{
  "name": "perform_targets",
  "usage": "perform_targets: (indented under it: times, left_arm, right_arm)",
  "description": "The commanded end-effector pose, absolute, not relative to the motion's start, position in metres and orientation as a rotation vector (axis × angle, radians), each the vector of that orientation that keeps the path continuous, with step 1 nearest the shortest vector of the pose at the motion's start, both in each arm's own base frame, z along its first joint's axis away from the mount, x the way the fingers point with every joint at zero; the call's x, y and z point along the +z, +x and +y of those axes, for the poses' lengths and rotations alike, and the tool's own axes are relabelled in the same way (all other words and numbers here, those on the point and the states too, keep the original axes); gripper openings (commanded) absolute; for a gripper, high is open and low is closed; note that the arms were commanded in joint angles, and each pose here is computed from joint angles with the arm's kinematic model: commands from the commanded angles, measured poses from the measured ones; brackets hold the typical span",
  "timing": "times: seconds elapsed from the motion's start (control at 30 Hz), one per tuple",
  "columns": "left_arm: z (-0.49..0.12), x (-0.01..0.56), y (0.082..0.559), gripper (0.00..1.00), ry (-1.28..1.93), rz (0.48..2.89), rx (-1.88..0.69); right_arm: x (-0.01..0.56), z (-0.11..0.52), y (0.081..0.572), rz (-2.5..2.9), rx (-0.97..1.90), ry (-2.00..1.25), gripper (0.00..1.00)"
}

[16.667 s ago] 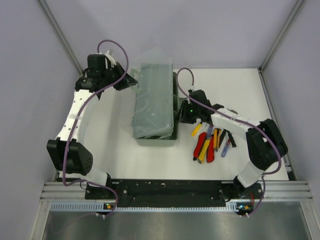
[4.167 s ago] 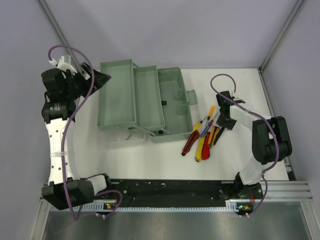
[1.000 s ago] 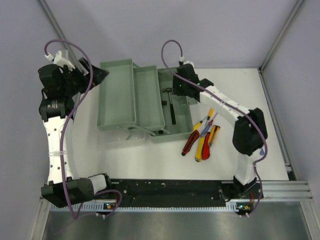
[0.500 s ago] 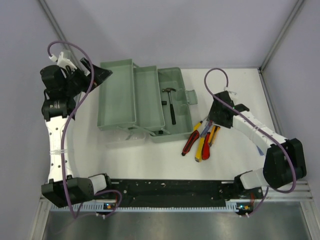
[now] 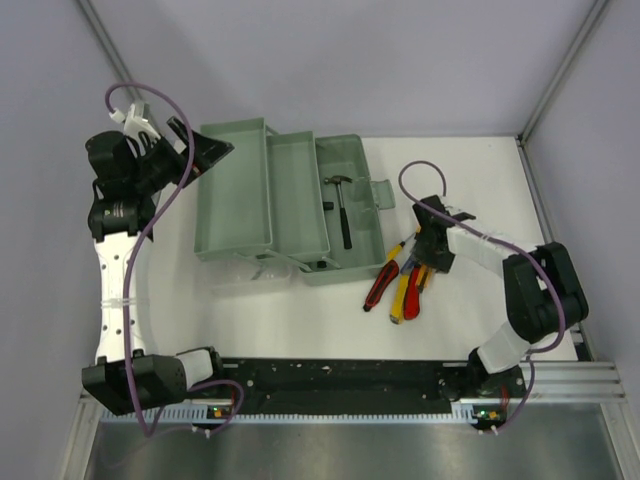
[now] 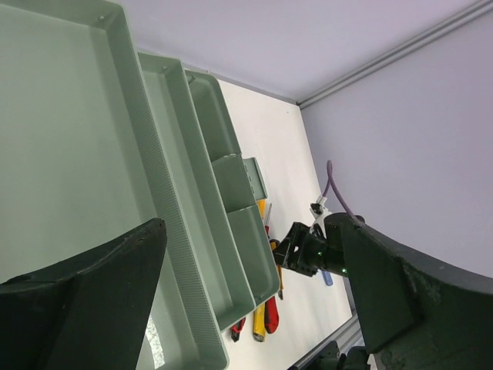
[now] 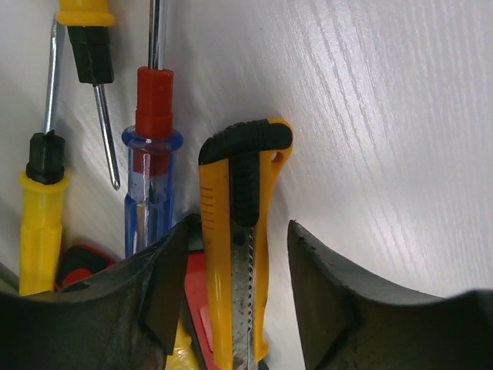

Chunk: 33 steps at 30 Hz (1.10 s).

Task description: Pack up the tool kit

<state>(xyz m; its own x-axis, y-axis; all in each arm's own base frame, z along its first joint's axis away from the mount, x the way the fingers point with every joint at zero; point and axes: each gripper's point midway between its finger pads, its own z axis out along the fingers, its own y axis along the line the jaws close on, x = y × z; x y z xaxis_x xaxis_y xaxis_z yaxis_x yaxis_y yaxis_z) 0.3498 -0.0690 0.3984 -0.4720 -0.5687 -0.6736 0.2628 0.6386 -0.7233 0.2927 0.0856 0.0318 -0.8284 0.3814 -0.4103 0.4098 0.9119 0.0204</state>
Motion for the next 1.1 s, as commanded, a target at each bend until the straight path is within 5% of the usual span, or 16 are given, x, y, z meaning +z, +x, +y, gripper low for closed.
perform_targets:
  times: [0.0,0.23,0.7,1.07]
  left_arm:
    - [-0.073,0.413,0.341,0.98,-0.181,1.768,-0.983]
    - [-0.070,0.410,0.342,0.98,-0.184,1.775,-0.963]
    - [-0.066,0.408,0.345,0.98,-0.197,1.786,-0.927]
    - [-0.067,0.407,0.342,0.98,-0.206,1.788,-0.931]
  right_arm:
    - [0.024,0.085,0.302,2.637,-0.082,0.628,0.49]
    - [0.036,0.080,0.307,2.583,-0.093,0.619,0.20]
    - [0.134,0.103,0.342,2.379,0.088,0.466,0.17]
    - [0.277,0.277,0.375,2.097,0.538,0.025,0.17]
